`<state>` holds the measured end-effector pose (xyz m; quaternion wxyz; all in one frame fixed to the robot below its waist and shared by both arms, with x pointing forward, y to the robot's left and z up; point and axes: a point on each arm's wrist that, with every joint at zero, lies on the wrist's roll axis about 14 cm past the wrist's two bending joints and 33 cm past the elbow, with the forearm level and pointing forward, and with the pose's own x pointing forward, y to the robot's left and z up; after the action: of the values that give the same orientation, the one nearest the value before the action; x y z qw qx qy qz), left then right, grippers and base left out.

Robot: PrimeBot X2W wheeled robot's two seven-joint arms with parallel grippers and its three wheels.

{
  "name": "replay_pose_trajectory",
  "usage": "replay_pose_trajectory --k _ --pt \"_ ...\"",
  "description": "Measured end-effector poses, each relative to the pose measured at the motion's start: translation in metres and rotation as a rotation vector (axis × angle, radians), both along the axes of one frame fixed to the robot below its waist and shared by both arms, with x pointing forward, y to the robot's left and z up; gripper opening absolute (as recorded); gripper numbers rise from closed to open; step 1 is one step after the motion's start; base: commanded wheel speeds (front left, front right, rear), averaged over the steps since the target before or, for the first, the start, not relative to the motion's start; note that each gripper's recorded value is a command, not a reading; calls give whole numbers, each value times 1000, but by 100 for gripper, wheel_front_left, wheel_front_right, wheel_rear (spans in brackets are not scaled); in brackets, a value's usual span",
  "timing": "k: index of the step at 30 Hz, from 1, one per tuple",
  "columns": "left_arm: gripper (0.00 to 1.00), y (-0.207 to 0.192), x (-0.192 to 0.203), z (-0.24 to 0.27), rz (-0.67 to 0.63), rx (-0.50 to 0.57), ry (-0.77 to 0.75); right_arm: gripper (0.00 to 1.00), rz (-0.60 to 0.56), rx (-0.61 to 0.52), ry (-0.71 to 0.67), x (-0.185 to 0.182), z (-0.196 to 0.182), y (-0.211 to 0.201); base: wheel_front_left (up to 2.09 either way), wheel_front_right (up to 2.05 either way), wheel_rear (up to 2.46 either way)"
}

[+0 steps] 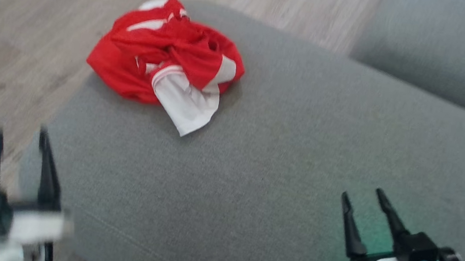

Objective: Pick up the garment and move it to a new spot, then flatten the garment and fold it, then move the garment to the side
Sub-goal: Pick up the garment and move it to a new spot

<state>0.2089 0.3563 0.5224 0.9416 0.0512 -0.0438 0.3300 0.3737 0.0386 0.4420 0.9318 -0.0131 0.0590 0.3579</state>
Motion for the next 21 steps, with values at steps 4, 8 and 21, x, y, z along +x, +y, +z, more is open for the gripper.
replay_pose_trajectory --k 4,8,21 --pt "100 10 59 61 -85 132 -101 100 -12 -36 -4 16 -13 -4 0 0 0" --pt "100 7 127 94 -199 211 -130 100 -11 -59 -27 39 -22 -6 0 0 0" --pt "100 19 293 14 -338 61 241 100 -93 -73 -61 106 -51 -43 0 0 0"
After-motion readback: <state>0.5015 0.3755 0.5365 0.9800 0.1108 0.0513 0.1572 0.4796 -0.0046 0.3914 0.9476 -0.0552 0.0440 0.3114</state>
